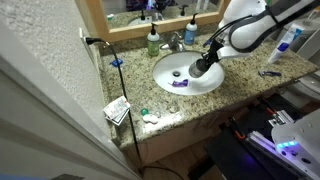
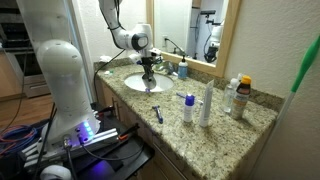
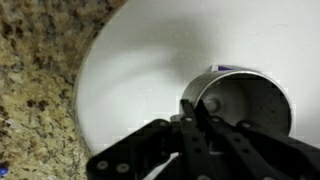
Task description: Remove the silver cup out of the sink
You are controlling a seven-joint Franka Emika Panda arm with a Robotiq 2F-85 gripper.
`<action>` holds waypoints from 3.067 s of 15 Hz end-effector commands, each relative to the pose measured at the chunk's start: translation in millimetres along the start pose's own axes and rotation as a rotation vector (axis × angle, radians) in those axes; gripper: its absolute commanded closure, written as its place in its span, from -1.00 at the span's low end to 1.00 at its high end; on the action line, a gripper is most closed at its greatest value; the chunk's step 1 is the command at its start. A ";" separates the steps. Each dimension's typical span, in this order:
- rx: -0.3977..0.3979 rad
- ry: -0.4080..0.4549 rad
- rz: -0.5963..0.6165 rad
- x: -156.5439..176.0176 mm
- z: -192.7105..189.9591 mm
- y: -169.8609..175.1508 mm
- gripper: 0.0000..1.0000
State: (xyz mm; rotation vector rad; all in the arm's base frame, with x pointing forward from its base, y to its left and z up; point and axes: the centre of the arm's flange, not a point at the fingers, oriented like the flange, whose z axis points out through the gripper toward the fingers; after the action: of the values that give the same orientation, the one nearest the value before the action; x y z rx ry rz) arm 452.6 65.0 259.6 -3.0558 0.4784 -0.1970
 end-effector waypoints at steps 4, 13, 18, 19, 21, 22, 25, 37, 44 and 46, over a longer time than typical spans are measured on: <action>0.216 0.025 0.345 13.9 -102.9 81.5 0.97; 0.312 0.069 0.578 55.8 -160.5 122.2 0.97; 0.287 -0.024 0.852 95.0 -178.2 178.6 0.97; 0.306 0.034 0.779 75.0 -180.1 178.5 0.87; 0.296 0.003 0.830 81.5 -176.5 184.1 0.87; 0.292 -0.003 0.838 83.6 -173.4 182.9 0.97; 0.282 -0.112 1.015 127.5 -128.8 215.4 0.97; 0.086 -0.120 1.236 146.8 -91.7 232.8 0.97; 0.188 -0.208 1.352 190.2 -92.6 212.2 0.97; 0.269 -0.308 1.418 198.3 -80.1 220.0 0.97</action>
State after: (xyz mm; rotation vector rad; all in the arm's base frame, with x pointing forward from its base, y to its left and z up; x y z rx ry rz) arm 540.7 -184.6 364.4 -1.9106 2.0808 0.1058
